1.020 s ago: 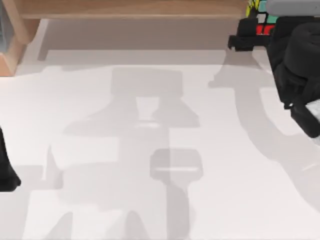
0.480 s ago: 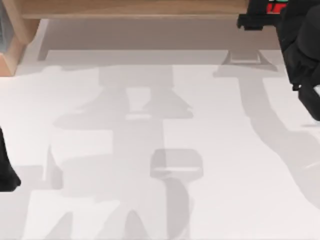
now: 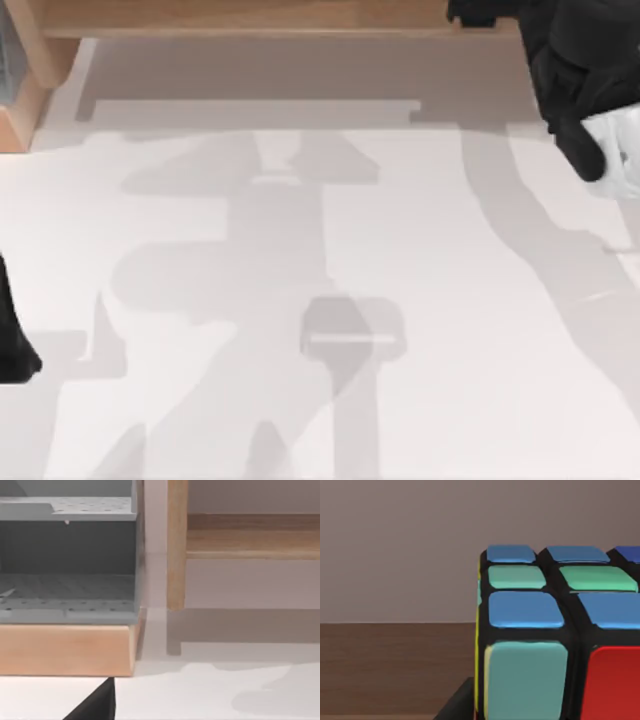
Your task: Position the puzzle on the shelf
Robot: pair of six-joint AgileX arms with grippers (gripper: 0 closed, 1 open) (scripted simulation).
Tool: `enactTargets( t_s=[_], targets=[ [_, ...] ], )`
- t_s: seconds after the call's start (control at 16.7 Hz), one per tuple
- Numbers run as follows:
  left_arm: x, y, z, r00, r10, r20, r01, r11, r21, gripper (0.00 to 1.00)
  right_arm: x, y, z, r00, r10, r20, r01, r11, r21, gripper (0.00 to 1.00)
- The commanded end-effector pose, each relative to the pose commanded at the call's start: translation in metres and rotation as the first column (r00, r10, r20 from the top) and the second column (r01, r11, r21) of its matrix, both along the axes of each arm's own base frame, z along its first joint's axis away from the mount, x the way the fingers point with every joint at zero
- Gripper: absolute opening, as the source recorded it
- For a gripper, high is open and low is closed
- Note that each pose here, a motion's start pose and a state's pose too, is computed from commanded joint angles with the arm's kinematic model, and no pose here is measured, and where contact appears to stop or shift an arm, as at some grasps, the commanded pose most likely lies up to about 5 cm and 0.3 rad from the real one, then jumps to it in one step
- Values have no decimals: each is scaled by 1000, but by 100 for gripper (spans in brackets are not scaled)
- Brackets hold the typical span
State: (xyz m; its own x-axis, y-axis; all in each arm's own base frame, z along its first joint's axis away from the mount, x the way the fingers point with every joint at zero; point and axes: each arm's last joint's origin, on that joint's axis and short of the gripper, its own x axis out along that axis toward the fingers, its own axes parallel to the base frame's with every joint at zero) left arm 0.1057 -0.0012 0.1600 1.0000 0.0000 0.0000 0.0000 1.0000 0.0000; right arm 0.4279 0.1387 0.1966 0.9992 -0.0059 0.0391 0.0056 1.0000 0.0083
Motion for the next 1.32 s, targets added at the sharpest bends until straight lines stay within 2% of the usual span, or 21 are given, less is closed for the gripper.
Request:
enactTargets(
  t_s=[0.18, 0.48, 1.26, 1.32],
  targets=[
    [0, 0, 0, 1000, 0, 0, 0, 1000, 0, 100, 20, 1, -11, 999, 2, -42, -3, 1000, -11, 0],
    [0, 0, 0, 1000, 0, 0, 0, 1000, 0, 100, 22, 1, -13, 999, 5, -50, -6, 1000, -16, 0],
    [0, 0, 0, 1000, 0, 0, 0, 1000, 0, 100, 22, 1, -13, 999, 5, -50, -6, 1000, -16, 98],
    [0, 0, 0, 1000, 0, 0, 0, 1000, 0, 100, 22, 1, -13, 999, 5, -50, -6, 1000, -16, 100]
  ],
)
